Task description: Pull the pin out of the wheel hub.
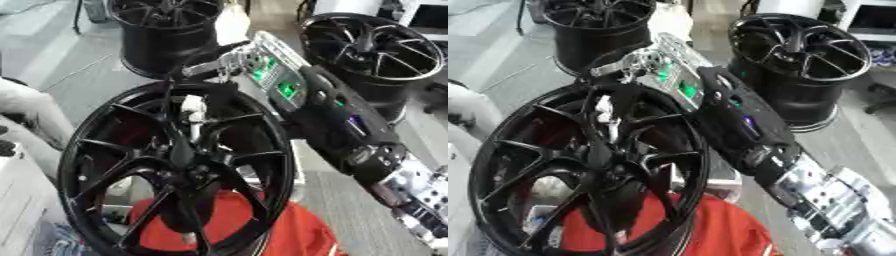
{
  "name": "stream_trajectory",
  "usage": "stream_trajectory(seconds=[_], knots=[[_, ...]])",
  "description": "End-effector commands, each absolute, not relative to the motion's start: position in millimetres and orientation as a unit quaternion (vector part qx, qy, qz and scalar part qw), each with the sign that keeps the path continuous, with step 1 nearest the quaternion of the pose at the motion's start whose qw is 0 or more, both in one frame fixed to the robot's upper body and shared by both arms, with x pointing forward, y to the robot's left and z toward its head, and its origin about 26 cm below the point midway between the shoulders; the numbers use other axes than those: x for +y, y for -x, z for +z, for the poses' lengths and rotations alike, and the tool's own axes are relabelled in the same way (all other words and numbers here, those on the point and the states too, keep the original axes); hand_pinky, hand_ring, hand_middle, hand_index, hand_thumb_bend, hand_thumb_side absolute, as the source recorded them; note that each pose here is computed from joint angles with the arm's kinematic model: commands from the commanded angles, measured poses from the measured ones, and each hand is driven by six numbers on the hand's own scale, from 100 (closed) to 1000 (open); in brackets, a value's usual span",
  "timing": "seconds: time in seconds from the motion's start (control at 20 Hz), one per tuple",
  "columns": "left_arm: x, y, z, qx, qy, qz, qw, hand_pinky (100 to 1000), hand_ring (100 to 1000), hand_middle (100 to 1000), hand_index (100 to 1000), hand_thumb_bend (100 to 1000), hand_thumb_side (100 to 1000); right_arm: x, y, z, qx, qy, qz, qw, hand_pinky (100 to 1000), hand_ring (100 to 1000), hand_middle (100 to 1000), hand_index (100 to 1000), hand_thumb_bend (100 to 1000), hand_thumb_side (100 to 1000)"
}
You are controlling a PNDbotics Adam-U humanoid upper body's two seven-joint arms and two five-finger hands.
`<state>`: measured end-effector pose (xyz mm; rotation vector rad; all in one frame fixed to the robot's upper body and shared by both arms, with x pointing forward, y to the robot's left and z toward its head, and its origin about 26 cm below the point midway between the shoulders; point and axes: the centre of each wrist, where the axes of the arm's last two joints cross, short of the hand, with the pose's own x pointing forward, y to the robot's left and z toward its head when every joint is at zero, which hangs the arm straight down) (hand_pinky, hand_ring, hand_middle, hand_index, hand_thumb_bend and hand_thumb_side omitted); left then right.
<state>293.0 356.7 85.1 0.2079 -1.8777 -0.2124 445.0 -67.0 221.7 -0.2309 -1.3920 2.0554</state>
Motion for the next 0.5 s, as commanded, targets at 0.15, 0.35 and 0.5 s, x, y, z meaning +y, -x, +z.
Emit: stream_trajectory(seconds=[0.15,0.35,0.5], knots=[[356.5,-294.8,92.3,-0.809,-0.094,-0.100,0.571,607,582,638,820,100,713,-73.7,-453.2,227.9,-0.531,0.112,0.776,0.320,937,968,956,967,168,337],[356.5,-294.8,91.9,-0.809,-0.095,-0.100,0.572,607,582,638,820,100,714,-77.4,-455.2,224.4,-0.523,0.107,0.781,0.324,884,935,942,965,161,340],[356.3,-294.7,92.0,-0.809,-0.095,-0.101,0.572,607,582,637,820,100,713,-77.8,-456.0,219.8,-0.512,0.105,0.787,0.327,856,915,935,965,158,335]])
